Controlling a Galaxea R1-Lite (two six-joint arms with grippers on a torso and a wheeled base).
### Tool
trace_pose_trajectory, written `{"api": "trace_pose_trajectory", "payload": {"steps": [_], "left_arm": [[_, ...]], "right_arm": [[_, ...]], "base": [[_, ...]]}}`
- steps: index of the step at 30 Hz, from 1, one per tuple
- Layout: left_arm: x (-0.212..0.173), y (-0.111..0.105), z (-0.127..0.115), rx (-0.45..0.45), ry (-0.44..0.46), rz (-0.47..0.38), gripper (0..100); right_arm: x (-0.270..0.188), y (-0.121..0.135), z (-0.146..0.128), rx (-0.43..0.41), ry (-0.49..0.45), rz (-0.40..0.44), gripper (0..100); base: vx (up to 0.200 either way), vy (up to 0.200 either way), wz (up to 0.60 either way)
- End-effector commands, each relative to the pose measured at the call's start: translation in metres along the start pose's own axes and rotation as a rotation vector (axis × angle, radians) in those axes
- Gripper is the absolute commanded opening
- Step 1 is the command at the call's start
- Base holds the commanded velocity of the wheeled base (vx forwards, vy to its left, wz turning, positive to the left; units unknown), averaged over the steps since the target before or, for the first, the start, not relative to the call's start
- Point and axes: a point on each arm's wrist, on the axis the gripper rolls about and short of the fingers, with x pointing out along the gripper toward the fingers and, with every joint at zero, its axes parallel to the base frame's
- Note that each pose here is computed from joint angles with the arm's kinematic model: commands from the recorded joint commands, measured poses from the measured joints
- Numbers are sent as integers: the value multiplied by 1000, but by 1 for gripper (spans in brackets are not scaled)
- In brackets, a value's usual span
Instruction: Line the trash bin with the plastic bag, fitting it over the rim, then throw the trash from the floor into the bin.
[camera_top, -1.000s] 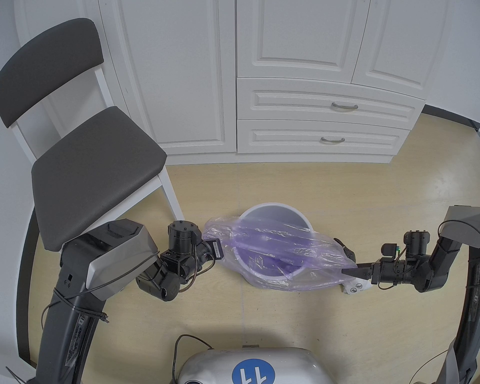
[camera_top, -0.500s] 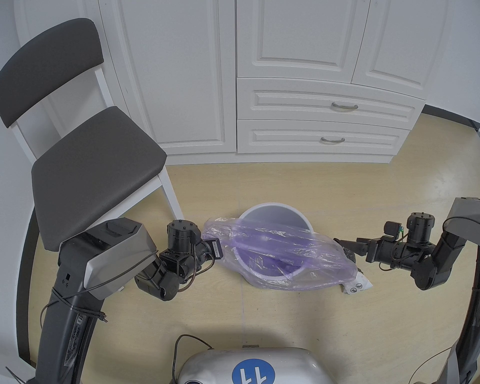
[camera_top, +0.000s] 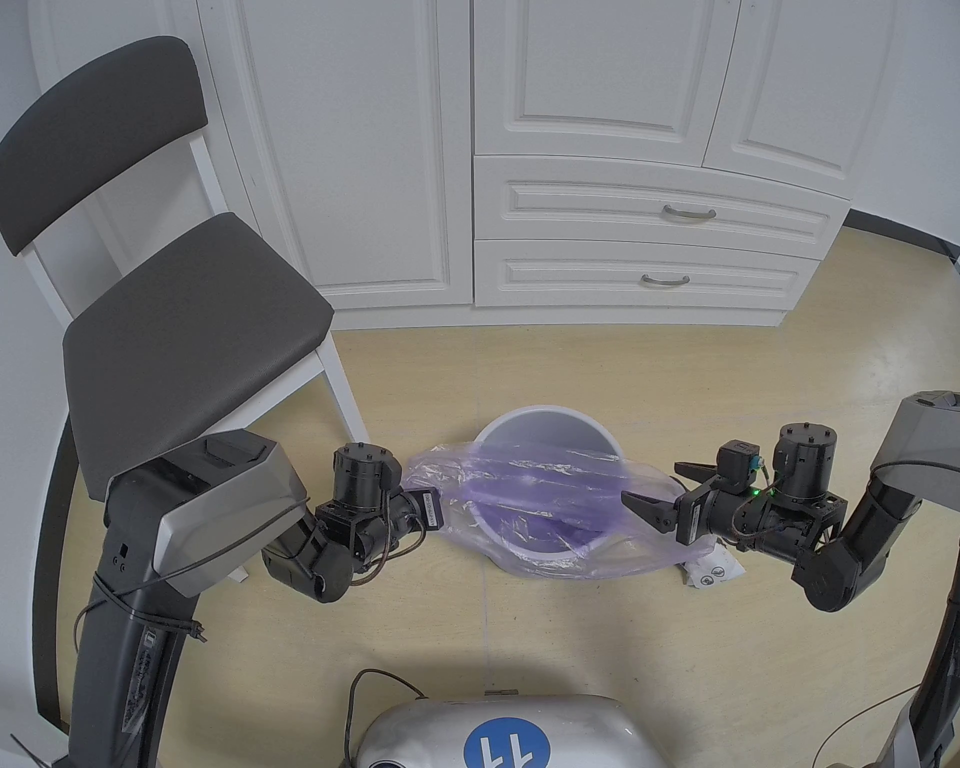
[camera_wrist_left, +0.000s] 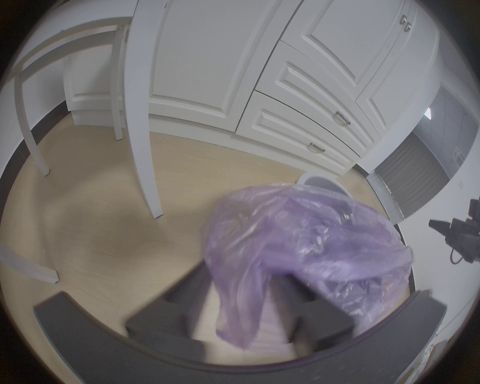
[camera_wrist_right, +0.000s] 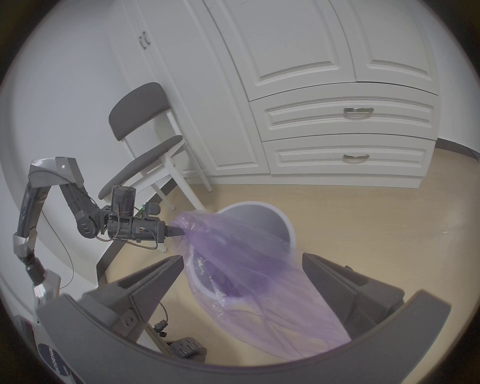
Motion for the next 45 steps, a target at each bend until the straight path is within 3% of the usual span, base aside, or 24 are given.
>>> {"api": "trace_pose_trajectory", "payload": {"steps": [1,7,15,23,33,34,45], "left_arm": [[-18,-2,7,32,29,-24,100],[-46,-4,16,108,79,-97,100],[-75,-9,32,173,196,-91,100],[-77,-10,33,177,193,-95,100],[-77,-11,34,177,188,-95,100],[-77,-11,34,178,186,-95,100],[-82,-13,41,178,165,-99,100]], "right_arm": [[5,9,-9,-6,18,24,100],[10,10,-17,-25,36,4,100],[19,12,-32,-120,56,-63,100],[34,15,-51,-185,78,-90,100],[56,10,-74,-187,79,-107,100],[58,10,-75,-188,78,-110,0],[69,2,-68,-185,18,-150,0]], "base": [[0,0,0],[0,0,0],[0,0,0],[0,0,0],[0,0,0],[0,0,0],[0,0,0]]}}
